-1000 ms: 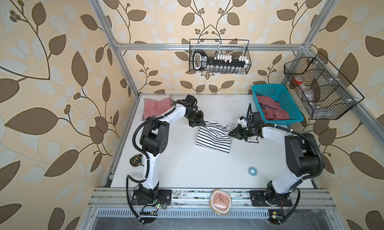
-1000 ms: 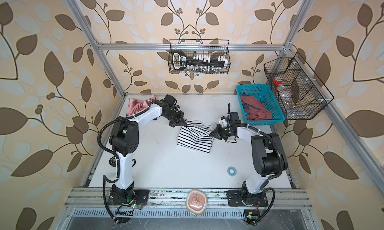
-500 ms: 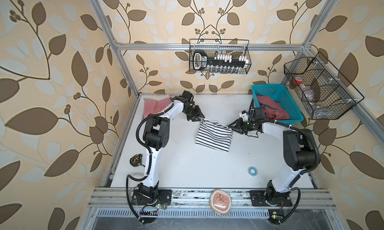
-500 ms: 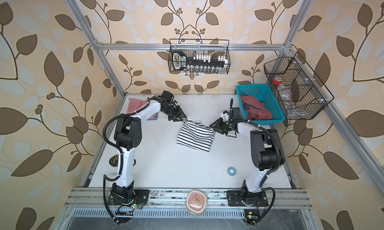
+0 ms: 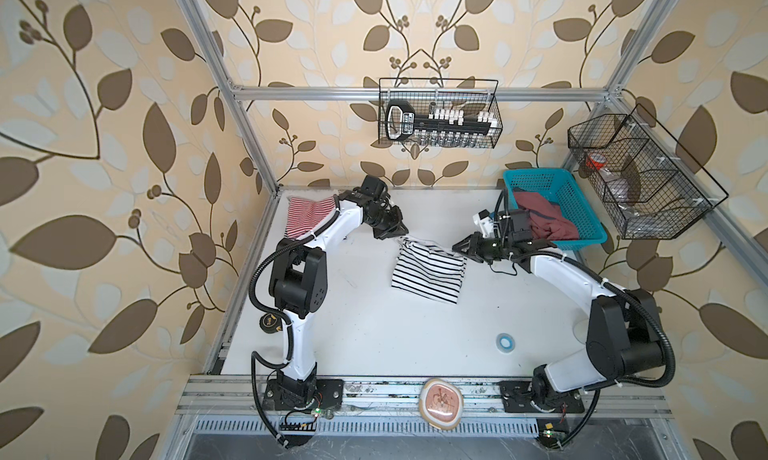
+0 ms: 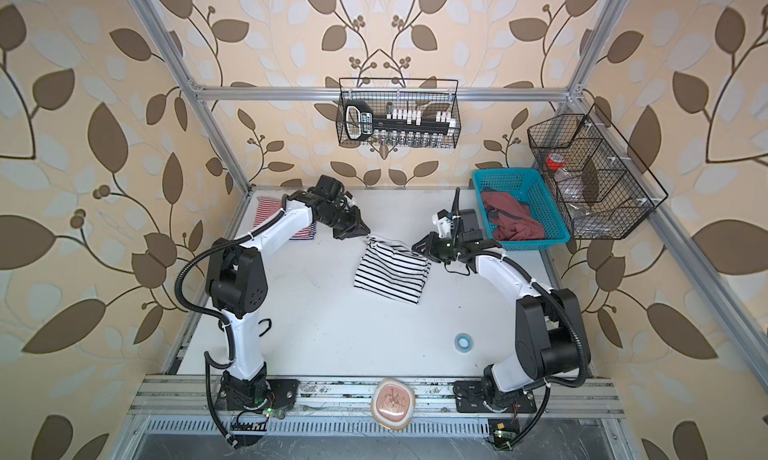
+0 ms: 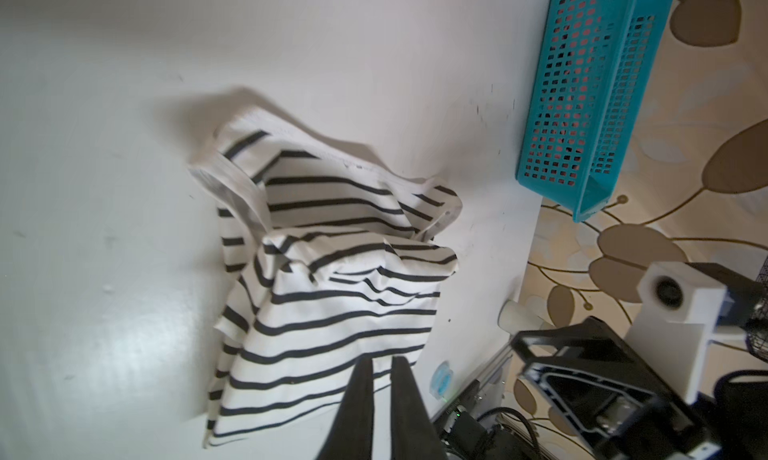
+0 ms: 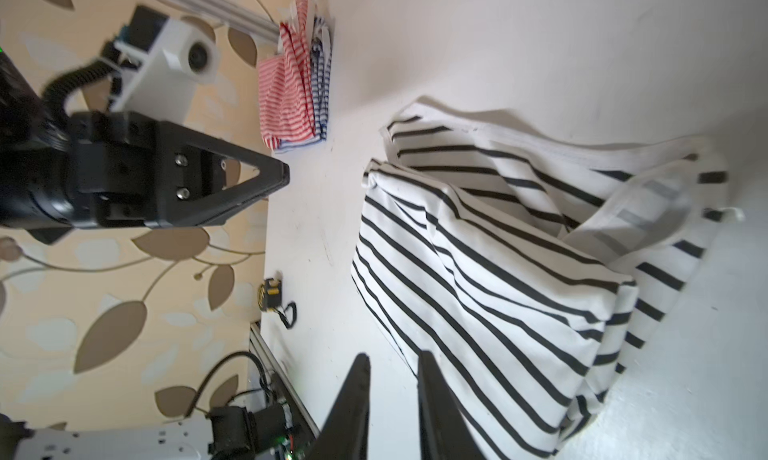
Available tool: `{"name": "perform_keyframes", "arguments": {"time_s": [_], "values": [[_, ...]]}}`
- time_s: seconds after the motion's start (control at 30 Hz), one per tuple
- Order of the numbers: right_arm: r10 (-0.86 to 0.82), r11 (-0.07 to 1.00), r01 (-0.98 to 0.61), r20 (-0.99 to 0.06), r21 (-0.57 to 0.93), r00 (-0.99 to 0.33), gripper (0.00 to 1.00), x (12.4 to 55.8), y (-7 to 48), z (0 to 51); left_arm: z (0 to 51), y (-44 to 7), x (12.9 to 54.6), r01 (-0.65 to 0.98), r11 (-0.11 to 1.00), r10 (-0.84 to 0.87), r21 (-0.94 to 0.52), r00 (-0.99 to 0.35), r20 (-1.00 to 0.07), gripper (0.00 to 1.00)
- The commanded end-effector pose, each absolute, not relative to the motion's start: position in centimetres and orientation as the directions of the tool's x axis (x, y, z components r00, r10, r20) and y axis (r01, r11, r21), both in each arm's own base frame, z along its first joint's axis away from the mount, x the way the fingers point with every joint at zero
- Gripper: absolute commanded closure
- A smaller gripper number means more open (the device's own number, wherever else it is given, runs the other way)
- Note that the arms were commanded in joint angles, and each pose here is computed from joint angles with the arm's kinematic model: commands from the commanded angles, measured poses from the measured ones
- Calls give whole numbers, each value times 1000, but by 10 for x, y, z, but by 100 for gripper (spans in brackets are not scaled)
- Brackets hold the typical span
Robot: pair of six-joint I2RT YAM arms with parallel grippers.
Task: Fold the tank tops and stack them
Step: 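Hold the tank top edge with both grippers and drag it toward the red stack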
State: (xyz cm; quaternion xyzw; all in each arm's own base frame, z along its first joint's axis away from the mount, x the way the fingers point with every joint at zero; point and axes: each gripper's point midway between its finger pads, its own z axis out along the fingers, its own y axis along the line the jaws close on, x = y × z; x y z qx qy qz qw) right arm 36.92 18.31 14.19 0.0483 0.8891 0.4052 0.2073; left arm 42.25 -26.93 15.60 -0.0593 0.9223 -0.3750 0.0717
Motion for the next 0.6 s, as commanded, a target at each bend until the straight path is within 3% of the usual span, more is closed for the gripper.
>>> {"name": "perform_keyframes", "arguments": {"time_s": [0.0,0.2,0.57], "values": [[228,624,-62,-257,779,-939,89,366,201,115,151,-292,410,-14,675,-95,-738,-993,-67,100],[213,569,-36,-190,822,-958,98,381,223,88,123,-303,419,-36,659,-67,-751,-998,-11,100],[269,538,61,-103,841,-958,99,407,208,44,78,-297,464,-90,617,-101,-782,-994,35,100]]}}
